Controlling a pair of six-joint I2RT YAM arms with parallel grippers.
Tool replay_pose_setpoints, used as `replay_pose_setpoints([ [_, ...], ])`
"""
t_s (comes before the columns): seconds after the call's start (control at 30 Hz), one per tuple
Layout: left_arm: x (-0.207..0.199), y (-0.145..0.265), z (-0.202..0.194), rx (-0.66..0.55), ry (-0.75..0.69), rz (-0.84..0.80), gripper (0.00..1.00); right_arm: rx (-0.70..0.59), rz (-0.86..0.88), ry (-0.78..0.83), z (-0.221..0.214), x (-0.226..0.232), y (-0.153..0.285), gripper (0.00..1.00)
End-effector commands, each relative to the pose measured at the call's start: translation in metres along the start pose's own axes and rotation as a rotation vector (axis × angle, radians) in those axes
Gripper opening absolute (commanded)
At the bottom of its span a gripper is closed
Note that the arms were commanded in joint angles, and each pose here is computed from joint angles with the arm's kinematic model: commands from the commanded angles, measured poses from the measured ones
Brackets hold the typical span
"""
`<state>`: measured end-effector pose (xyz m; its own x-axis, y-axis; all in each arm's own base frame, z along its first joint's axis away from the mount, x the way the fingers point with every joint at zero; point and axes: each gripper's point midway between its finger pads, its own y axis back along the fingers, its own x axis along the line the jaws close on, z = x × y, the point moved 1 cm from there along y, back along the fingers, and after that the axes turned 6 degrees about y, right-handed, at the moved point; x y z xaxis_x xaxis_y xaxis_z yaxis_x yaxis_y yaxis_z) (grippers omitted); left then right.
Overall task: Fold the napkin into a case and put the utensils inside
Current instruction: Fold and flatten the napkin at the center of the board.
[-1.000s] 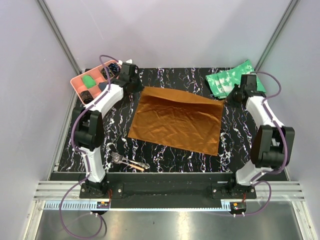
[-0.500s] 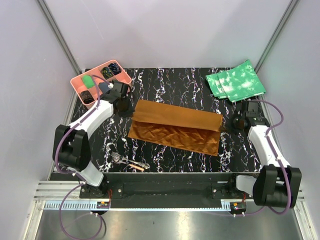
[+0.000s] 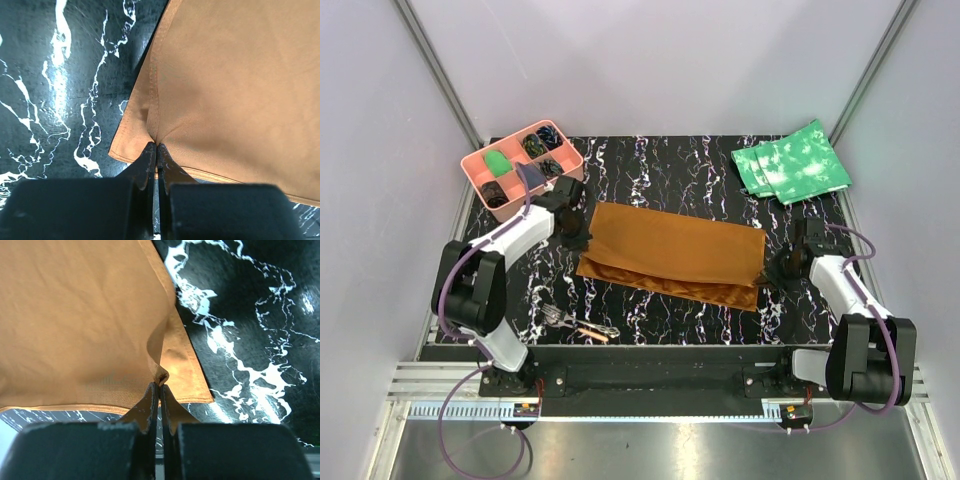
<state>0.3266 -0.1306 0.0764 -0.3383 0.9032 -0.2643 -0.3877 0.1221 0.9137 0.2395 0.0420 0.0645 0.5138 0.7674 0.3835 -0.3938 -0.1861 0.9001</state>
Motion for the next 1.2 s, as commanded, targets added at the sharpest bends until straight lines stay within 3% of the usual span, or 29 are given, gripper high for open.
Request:
replay_pose_setpoints([
  [0.0, 0.007, -0.009, -0.002, -0.014, 0.004, 0.043, 0.0, -0.004, -0.032, -0.029, -0.003, -0.009, -0.006, 0.01],
  [0.57, 0.029, -0.029, -0.016, 0.026, -0.001, 0.171, 0.0, 0.068, -0.079, -0.061, -0.02, -0.024, -0.02, 0.02],
  [1.17, 0.035, -0.025, -0.017, 0.012, -0.013, 0.187, 0.0, 0.095, -0.106, -0.076, -0.029, -0.033, -0.033, 0.12],
])
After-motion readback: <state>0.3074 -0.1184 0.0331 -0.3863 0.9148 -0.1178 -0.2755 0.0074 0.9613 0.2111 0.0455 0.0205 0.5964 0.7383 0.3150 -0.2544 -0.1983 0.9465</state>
